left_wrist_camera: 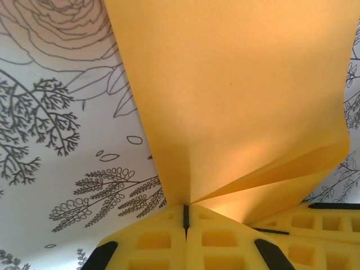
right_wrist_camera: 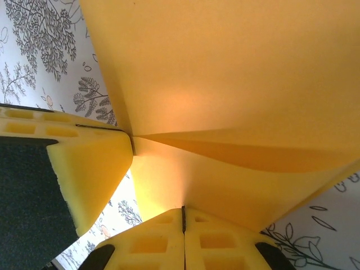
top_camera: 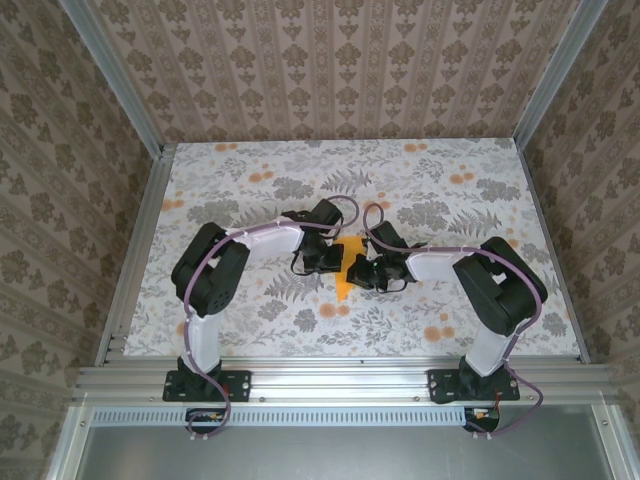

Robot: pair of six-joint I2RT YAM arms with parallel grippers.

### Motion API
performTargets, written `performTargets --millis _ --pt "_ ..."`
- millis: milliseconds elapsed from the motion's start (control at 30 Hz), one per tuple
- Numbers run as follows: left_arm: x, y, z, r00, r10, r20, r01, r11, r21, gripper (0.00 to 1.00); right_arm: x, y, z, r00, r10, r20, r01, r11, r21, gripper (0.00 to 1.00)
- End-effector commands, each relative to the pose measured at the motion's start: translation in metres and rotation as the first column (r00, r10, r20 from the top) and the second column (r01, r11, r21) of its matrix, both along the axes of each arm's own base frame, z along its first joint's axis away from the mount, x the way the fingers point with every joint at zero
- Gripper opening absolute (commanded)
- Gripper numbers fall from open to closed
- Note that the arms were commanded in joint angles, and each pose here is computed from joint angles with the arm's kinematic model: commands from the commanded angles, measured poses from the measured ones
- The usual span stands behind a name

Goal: Fold a paper plane with a square sheet of paper (pick it up from the middle)
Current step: Third fold the triangle at the center of the table.

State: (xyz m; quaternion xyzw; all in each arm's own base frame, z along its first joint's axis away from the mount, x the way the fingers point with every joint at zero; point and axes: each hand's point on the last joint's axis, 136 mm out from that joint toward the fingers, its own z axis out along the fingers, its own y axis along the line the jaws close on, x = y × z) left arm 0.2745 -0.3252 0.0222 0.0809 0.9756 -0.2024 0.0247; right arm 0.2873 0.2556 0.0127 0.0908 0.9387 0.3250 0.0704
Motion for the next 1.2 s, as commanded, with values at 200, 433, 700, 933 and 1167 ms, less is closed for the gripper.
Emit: performTargets --millis 200,433,700,933,1167 --pt "-0.013 0.008 0.037 0.998 0.060 0.028 -0.054 0.982 -0.181 0.08 -0.012 -0.022 -0.034 0.989 -0.097 -0.108 0.085 0.990 -0.116 0.06" --pt "-0.044 -0.004 0.029 0.997 0.023 -0.074 -0.046 0.945 -0.323 0.06 -0.005 -0.019 -0.034 0.978 -0.167 -0.125 0.157 0.984 -0.086 0.06" --pt "-0.051 -0.014 0.013 0.991 -0.015 -0.130 -0.029 0.944 -0.329 0.02 0.001 -0.016 -0.030 0.973 -0.196 -0.123 0.188 0.980 -0.069 0.06" --pt "-0.060 0.005 -0.010 0.985 -0.014 -0.169 -0.019 0.982 -0.188 0.00 0.001 -0.015 -0.030 0.972 -0.196 -0.127 0.189 0.980 -0.060 0.06" --pt "-0.078 0.036 -0.035 0.975 -0.012 -0.223 0.006 1.000 -0.029 0.00 0.008 -0.018 -0.026 0.984 -0.154 -0.085 0.152 0.988 -0.033 0.07"
